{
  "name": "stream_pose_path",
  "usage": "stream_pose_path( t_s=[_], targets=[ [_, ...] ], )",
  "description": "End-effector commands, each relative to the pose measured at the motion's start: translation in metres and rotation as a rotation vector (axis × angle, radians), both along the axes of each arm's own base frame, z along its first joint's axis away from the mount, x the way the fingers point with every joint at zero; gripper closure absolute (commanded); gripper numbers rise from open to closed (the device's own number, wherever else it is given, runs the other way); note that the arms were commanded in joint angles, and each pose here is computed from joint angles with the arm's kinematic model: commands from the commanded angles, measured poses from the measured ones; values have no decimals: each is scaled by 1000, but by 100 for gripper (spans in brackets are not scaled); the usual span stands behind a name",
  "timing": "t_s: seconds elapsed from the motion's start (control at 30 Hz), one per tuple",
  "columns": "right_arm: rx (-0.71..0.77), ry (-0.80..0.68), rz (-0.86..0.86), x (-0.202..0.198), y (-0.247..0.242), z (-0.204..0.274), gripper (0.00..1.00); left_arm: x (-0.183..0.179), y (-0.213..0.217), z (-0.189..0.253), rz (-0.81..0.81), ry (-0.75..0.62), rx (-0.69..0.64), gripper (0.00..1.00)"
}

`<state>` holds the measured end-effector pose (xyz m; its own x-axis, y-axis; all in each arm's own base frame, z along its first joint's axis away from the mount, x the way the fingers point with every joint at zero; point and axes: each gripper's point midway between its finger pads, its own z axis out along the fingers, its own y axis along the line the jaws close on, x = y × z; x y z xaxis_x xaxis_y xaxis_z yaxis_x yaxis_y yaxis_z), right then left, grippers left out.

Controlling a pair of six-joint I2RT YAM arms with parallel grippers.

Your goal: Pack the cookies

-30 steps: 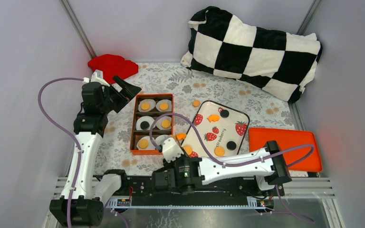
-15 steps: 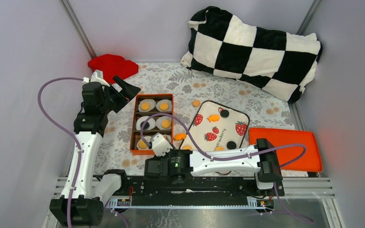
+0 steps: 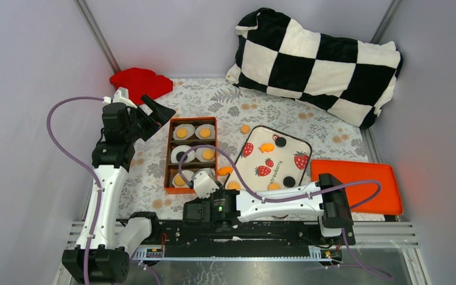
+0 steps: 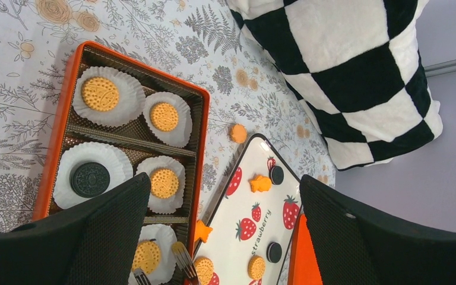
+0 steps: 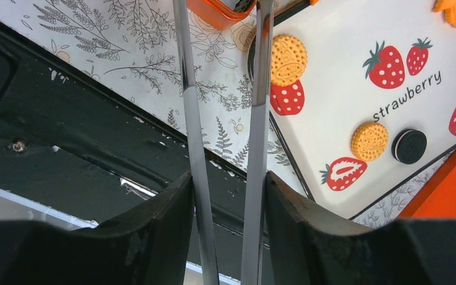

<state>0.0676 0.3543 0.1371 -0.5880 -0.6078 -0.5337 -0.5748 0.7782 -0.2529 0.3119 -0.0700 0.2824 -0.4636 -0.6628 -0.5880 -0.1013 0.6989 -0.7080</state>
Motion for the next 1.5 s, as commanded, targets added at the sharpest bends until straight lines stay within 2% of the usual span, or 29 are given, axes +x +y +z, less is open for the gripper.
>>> stream_pose_path(
  t_s=[0.0,0.07,0.17,0.23,0.33,0.47,0.6,0.77,0.93,1.13,1.3,1.47],
  targets=[
    [64,-46,-16,2,-4,31,50,-6,-4,10,-32,-37,10,1],
    [82,-57,-24,3,-5,37,55,-8,-5,12,-34,-44,10,1],
    [94,-87,-48,6,-11,49,69,-8,-5,14,-36,-52,15,1],
    [92,-139,-88,13,-22,60,88,-9,-3,18,-31,-60,21,1],
    [103,-221,-149,19,-39,81,96,-9,0,25,-15,-80,31,1],
    [144,-280,-214,25,-53,106,96,-7,2,33,1,-99,36,1],
    [160,-310,-269,37,-70,106,96,-1,-2,28,-19,-95,23,1],
    [148,-329,-477,84,-123,96,94,10,-9,19,-54,-80,6,1],
    [126,-330,-599,138,-159,85,92,15,-18,19,-75,-90,21,1],
    [90,-247,-685,200,-185,48,91,20,-24,9,-89,-66,20,1],
    [42,-169,-694,246,-188,15,91,24,-24,-6,-84,-40,23,1],
    [60,-122,-597,286,-143,1,92,29,-22,-19,-73,-13,27,1]
  ],
)
